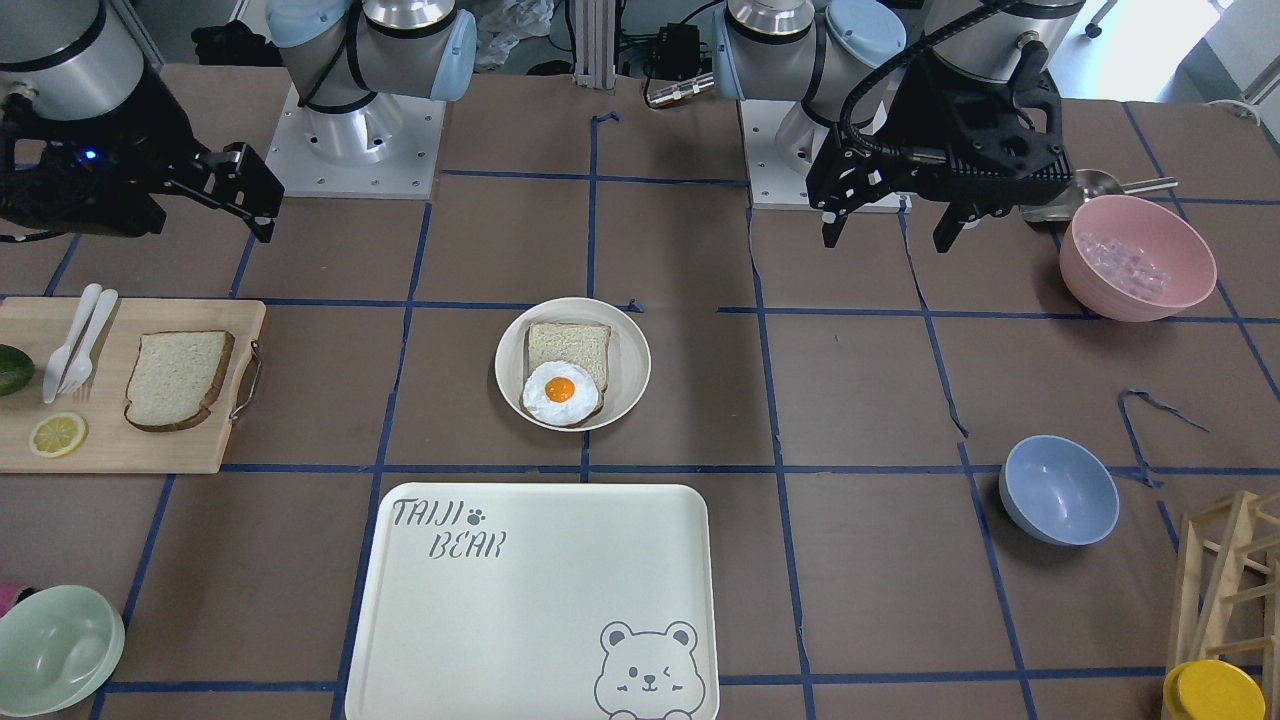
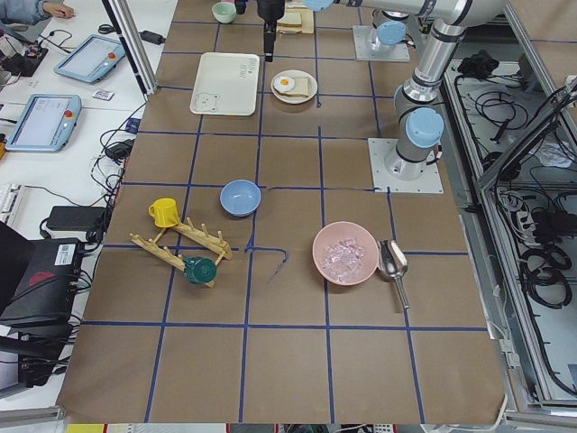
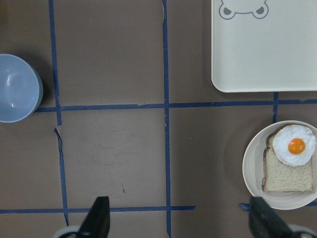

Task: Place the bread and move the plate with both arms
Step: 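Move the right gripper over the bread slice on the cutting board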

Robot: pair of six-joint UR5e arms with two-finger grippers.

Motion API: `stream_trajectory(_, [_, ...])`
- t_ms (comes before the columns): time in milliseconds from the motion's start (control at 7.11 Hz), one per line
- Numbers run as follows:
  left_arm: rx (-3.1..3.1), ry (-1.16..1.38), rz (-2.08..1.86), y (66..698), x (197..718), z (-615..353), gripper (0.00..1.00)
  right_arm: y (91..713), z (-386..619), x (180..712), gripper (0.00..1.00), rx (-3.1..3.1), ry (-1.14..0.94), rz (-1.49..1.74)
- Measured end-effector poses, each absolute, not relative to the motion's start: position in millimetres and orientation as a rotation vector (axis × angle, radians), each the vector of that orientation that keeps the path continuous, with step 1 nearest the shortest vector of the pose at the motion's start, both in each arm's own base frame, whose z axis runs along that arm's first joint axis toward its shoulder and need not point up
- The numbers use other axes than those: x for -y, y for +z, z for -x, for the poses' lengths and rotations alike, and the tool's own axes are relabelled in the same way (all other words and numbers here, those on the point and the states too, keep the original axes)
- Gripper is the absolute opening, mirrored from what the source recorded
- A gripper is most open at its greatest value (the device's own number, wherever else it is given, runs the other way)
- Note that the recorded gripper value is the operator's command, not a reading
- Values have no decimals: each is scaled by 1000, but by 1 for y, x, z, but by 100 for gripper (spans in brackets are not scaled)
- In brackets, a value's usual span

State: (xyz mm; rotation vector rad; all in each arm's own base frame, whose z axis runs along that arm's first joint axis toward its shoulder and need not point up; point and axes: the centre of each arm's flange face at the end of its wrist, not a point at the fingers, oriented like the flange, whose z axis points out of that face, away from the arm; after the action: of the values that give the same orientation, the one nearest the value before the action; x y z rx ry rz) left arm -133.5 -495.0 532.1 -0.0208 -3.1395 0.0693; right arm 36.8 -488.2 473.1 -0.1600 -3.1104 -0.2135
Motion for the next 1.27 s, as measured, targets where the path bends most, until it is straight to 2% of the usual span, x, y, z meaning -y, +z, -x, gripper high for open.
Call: stream_trajectory(1266, [3137, 69, 21, 532, 495, 134, 100, 244, 86, 519, 100, 2988, -247, 408])
